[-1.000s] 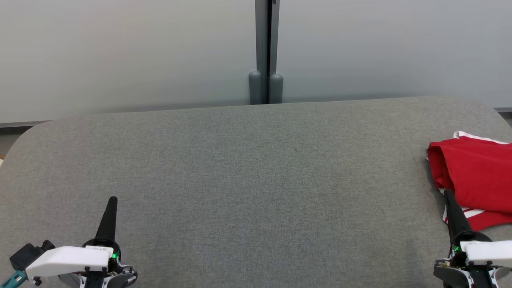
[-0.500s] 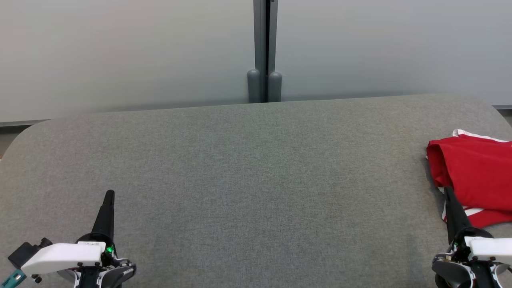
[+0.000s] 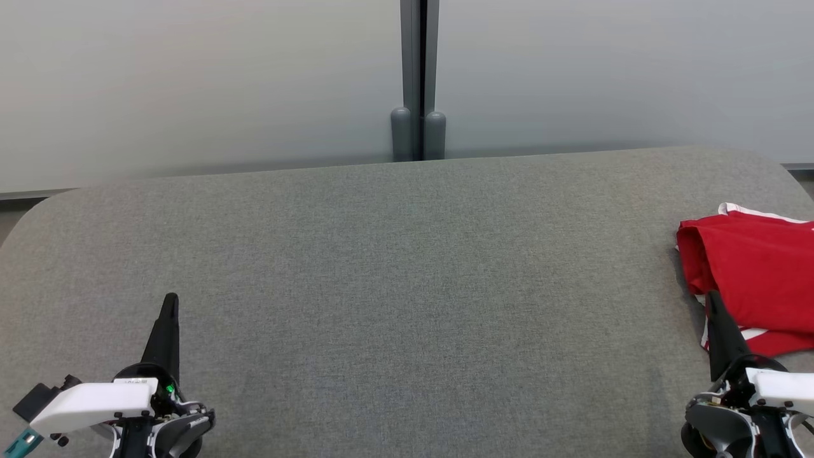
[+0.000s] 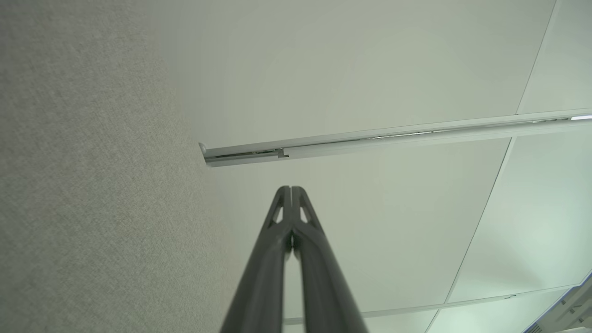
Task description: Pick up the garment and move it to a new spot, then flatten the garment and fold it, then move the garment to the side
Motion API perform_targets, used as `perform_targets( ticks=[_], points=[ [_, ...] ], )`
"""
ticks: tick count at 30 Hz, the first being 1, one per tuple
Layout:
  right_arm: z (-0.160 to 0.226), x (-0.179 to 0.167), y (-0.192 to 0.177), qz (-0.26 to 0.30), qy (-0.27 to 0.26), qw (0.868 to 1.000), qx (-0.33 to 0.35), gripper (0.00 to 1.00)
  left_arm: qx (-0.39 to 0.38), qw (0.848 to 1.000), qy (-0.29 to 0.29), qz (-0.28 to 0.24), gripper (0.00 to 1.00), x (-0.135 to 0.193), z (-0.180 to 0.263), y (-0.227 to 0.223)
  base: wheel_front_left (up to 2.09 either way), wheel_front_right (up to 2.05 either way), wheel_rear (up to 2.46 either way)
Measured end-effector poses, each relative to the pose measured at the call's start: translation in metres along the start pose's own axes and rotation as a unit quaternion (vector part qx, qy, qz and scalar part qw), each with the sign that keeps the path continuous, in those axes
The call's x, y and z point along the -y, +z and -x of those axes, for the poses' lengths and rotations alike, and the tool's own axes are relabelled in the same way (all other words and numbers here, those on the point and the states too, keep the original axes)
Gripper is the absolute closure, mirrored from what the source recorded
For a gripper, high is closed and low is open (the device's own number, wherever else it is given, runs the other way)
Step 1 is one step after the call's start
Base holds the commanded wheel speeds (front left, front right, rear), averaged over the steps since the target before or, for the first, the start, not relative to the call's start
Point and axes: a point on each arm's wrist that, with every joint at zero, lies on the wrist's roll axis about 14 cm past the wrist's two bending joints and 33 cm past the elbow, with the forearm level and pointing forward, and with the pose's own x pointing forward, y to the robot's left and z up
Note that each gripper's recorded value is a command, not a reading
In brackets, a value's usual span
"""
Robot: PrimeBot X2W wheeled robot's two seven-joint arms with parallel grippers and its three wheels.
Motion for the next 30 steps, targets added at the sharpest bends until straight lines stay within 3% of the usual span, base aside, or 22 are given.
perform_targets(
  ticks=[30],
  points=[
    [-0.0017, -0.0002, 0.0018, -0.020, 0.001, 1.000, 0.005, 1.00, 0.001, 1.000, -0.010, 0.019, 1.00, 0.0043, -0.0032, 0.0005, 0.00, 0.00, 0.00]
  ],
)
